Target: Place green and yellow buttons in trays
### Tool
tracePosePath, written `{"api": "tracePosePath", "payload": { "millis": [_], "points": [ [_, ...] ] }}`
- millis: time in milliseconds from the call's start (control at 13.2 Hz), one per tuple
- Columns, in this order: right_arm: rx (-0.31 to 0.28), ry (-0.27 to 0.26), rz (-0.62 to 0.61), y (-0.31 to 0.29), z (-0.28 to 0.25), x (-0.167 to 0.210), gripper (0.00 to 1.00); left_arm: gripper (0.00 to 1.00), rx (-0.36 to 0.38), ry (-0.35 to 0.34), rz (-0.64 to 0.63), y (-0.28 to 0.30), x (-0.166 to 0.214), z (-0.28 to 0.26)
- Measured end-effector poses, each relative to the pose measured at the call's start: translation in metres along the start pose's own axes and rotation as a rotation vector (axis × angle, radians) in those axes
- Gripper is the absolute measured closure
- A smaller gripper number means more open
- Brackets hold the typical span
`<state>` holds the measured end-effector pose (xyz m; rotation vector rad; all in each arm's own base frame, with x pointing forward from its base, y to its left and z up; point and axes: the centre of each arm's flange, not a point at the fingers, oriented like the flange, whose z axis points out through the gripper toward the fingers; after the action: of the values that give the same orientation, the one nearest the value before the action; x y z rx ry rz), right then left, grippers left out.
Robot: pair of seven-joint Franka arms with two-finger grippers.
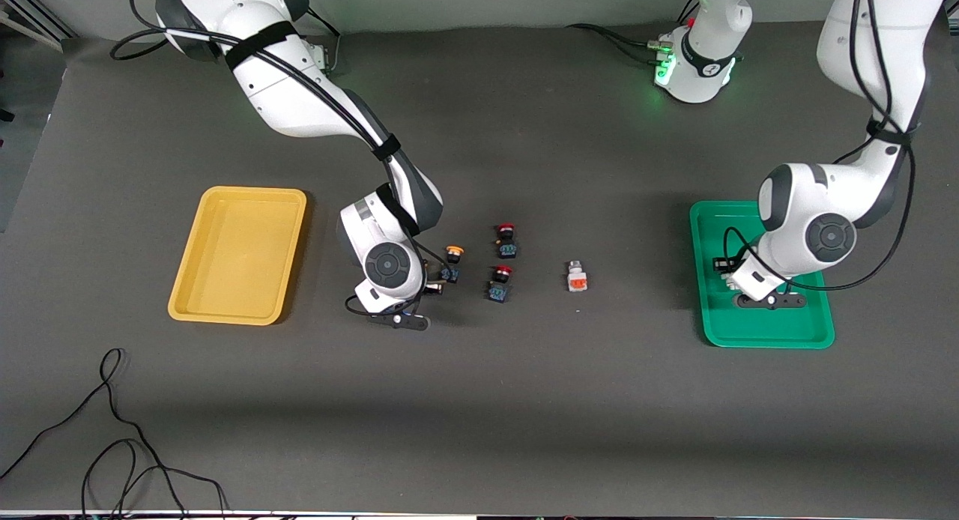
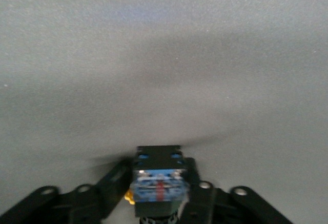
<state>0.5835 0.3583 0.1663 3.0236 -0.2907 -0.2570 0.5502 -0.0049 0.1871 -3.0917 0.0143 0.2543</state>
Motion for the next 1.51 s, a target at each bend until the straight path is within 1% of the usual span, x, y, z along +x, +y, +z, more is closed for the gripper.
{"api": "tracePosePath", "payload": {
  "millis": [76, 227, 303, 378, 454, 605, 756, 908, 1059, 1134, 1210, 1361, 1513],
  "points": [
    [-0.004, -0.003, 0.002, 0.002, -0.006, 0.000, 0.58, 0.54, 0.000, -0.001, 0.016, -0.002, 0.000, 0.001],
    [-0.020, -0.019, 0.000, 0.013, -0.025, 0.004, 0.58, 0.30, 0.003, -0.004, 0.038, -0.005, 0.006, -0.014],
    [-0.026, -0.031, -0.013, 0.025, -0.042, 0.008, 0.58, 0.17, 0.007, -0.022, 0.041, -0.008, 0.013, -0.031],
    [-0.029, -0.051, -0.028, 0.044, -0.066, 0.014, 0.58, 0.07, 0.013, -0.042, 0.042, -0.012, 0.020, -0.057],
    [-0.025, -0.072, -0.041, 0.070, -0.094, 0.023, 0.58, 0.00, 0.018, -0.062, 0.042, -0.016, 0.027, -0.090],
    [-0.007, -0.117, -0.051, 0.139, -0.152, 0.039, 0.58, 0.00, 0.027, -0.070, 0.039, -0.021, 0.035, -0.166],
    [0.026, -0.141, -0.087, 0.209, -0.198, 0.049, 0.58, 0.00, 0.025, -0.041, 0.042, -0.016, 0.036, -0.230],
    [0.035, -0.150, -0.158, 0.275, -0.216, 0.060, 0.58, 0.00, 0.004, -0.017, 0.064, 0.008, 0.034, -0.266],
    [0.032, -0.175, -0.204, 0.347, -0.199, 0.074, 0.58, 0.00, -0.001, -0.005, 0.060, 0.055, 0.031, -0.274],
    [0.032, -0.193, -0.207, 0.375, -0.185, 0.076, 0.58, 0.00, 0.002, -0.004, 0.047, 0.085, 0.028, -0.273],
    [0.032, -0.197, -0.209, 0.393, -0.167, 0.077, 0.58, 0.00, 0.002, 0.001, 0.025, 0.117, 0.024, -0.270],
    [0.030, -0.171, -0.212, 0.403, -0.125, 0.076, 0.58, 0.00, -0.023, 0.037, -0.039, 0.190, 0.015, -0.262],
    [0.021, -0.120, -0.214, 0.400, -0.081, 0.072, 0.58, 0.00, -0.038, 0.068, -0.074, 0.254, 0.001, -0.247]
  ]
}}
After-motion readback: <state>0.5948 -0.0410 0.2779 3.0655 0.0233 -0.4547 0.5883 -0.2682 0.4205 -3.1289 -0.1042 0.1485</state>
